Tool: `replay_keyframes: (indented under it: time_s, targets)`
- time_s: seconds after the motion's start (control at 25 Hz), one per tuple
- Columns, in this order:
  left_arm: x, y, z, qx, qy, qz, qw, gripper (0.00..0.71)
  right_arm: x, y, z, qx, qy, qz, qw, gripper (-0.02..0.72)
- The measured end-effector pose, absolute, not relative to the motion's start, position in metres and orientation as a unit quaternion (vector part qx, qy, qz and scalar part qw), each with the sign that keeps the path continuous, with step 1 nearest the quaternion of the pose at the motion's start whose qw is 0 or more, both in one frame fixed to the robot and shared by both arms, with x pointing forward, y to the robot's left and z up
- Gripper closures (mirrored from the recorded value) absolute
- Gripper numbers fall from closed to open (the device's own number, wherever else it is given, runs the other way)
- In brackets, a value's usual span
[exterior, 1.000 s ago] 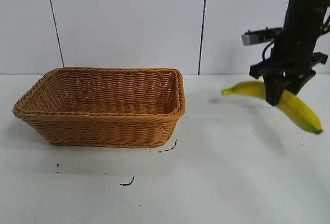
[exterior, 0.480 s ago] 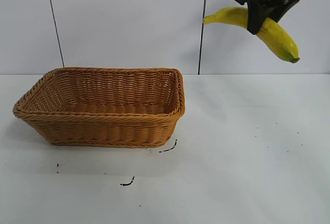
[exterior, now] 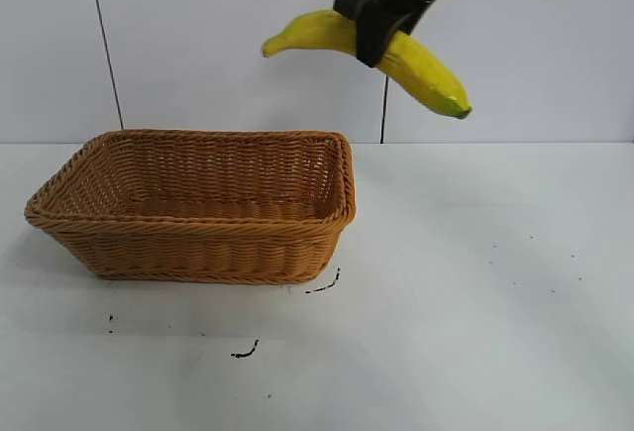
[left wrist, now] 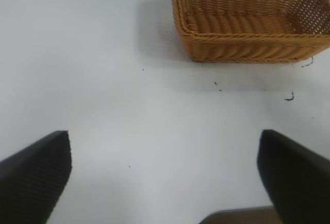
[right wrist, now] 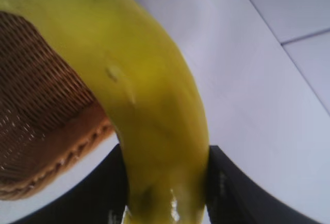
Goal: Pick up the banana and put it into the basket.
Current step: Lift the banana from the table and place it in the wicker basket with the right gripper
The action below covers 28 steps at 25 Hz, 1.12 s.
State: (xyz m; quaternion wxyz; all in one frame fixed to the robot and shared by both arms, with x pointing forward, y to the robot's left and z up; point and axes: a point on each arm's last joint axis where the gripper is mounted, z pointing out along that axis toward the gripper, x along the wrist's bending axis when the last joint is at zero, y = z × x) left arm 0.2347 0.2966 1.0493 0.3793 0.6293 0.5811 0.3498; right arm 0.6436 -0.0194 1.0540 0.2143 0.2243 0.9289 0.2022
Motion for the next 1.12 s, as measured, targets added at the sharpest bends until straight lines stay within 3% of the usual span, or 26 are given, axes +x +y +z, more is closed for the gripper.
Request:
replay_keyframes:
  time_s: [0.24,0.56,0.84,0.88,1.04,1.12]
  targets:
    - [0.235,0.297,1.049,0.629,0.581,0.350,0.379,0.015,0.652,0.016,1.007,0.180,0.929,0.220,0.237,0.386]
    - [0.235,0.297,1.049,0.629,0.581,0.350,0.379,0.015,0.665,0.028,0.948,0.175,0.931,0.220,0.231,0.386]
    - [0.235,0.297,1.049,0.629,0.581,0.350,0.379,0.015,0.666,0.031,0.928,0.181,0.934,0.218,0.216,0.383]
    - [0.235,0.297,1.049,0.629,0.581,0.350,0.379,0.015,0.666,0.031,0.928,0.182,0.934,0.218,0.216,0.351]
    - [0.235,0.297,1.049,0.629,0.581,0.350,0.379,0.015,0.666,0.031,0.930,0.188,0.932,0.222,0.216,0.085]
    - [0.235,0.297,1.049,0.629,0.581,0.350,0.379,0.015,0.665,0.029,0.936,0.205,0.932,0.215,0.206,0.036]
